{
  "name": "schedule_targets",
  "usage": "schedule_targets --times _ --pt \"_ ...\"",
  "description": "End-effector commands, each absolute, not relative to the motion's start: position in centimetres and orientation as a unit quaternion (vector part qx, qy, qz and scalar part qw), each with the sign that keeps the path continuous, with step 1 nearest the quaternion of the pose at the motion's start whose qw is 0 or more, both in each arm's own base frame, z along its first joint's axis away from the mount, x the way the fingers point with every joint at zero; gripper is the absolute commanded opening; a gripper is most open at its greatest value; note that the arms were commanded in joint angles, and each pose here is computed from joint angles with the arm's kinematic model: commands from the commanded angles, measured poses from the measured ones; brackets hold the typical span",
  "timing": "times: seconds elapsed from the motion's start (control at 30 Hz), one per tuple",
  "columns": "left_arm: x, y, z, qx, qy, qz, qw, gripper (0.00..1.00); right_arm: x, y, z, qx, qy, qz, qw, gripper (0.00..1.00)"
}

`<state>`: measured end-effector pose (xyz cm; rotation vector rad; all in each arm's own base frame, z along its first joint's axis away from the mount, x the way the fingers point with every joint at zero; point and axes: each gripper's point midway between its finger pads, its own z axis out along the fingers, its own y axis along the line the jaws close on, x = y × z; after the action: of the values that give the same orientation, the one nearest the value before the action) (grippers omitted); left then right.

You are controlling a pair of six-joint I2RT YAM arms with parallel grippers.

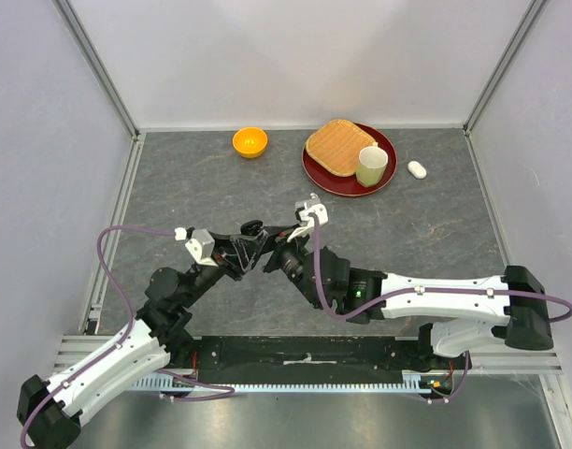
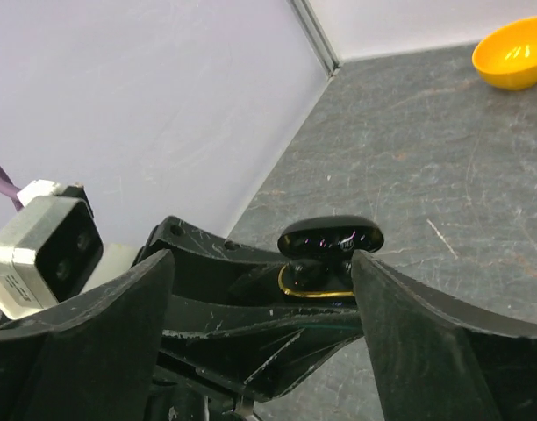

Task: Insert the wireless bluetooth earbuds into the charging case
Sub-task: Place the earbud in the charging case, then close the charging case.

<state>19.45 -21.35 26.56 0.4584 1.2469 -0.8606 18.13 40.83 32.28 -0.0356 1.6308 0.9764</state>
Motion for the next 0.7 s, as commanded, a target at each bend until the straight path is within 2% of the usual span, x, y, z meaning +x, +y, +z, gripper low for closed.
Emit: schedule_targets --times 0.0,0.03,0.17,0.37,0.47,0.67 --pt "18.7 -21.2 29.6 0.217 0.515 -0.392 0.731 0.02 18.0 39.3 38.2 -0.023 0.651 0.441 0.617 0.90" --pt "18.7 -21.2 29.6 0.218 0.515 -0.392 0.731 0.02 17.9 38.8 39.6 -0.018 0.640 0.450 0.622 0.94" --pt "18.6 -21.3 29.1 0.221 0.523 -0.393 0.724 0.02 18.4 36.5 42.0 0.006 0.626 0.442 0.642 0.98" --pt "17.7 -21.9 29.1 0.240 0.526 -0.414 0.703 0.02 22.4 30.5 39.2 0.098 0.691 0.326 0.637 0.98" --pt "16.4 -22.7 29.7 0.260 0.517 -0.442 0.686 0.02 23.3 30.7 37.4 0.058 0.735 0.324 0.593 0.98" --pt "14.6 -23.2 30.8 0.282 0.496 -0.476 0.670 0.02 21.1 33.0 35.9 -0.032 0.756 0.386 0.527 0.98"
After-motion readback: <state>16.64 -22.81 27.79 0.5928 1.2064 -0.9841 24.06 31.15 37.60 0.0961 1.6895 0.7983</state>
